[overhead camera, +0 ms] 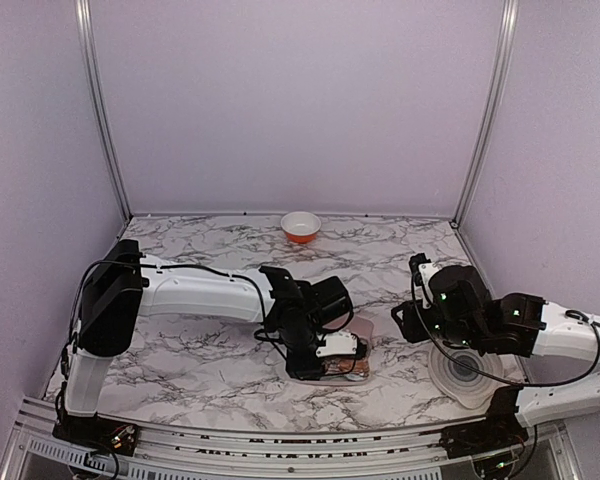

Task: Organize the sunglasses
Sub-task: Place the sunglasses in the sunglasses case, then rotate the case with sunglasses at the center of the board.

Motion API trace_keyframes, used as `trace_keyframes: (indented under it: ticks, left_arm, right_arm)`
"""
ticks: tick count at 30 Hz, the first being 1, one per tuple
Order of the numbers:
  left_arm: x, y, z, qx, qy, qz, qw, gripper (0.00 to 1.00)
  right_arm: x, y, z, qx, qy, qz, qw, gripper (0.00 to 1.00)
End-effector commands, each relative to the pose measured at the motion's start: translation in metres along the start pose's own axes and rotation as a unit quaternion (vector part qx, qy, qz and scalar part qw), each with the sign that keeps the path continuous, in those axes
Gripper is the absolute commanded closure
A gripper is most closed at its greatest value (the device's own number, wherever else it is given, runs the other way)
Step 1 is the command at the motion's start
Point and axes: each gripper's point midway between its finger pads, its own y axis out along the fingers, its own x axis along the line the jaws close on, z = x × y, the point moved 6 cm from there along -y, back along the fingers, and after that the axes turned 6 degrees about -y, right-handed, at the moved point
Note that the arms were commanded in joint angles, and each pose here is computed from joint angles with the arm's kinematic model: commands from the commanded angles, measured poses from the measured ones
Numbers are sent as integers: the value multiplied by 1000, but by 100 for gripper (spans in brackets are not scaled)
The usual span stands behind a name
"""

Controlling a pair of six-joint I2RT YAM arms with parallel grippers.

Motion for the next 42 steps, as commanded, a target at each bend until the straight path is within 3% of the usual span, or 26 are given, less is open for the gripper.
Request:
trace_keyframes:
  ticks: [1, 21, 31, 42]
  left_arm:
    - [-5, 4, 14, 46, 18, 3, 999, 47]
    - [8, -35, -10, 1, 26, -46, 999, 47]
    - [14, -78, -18, -36, 0, -89, 995, 47]
    - [2, -103, 8, -52, -69, -84, 993, 50]
  right_arm:
    - [4, -5, -19, -27, 10, -10, 1000, 62]
    - [15, 4, -36, -42, -13, -13, 999, 61]
    - [26, 31, -44, -8, -39, -44, 998, 62]
    - [21, 65, -42, 54, -42, -128, 989, 67]
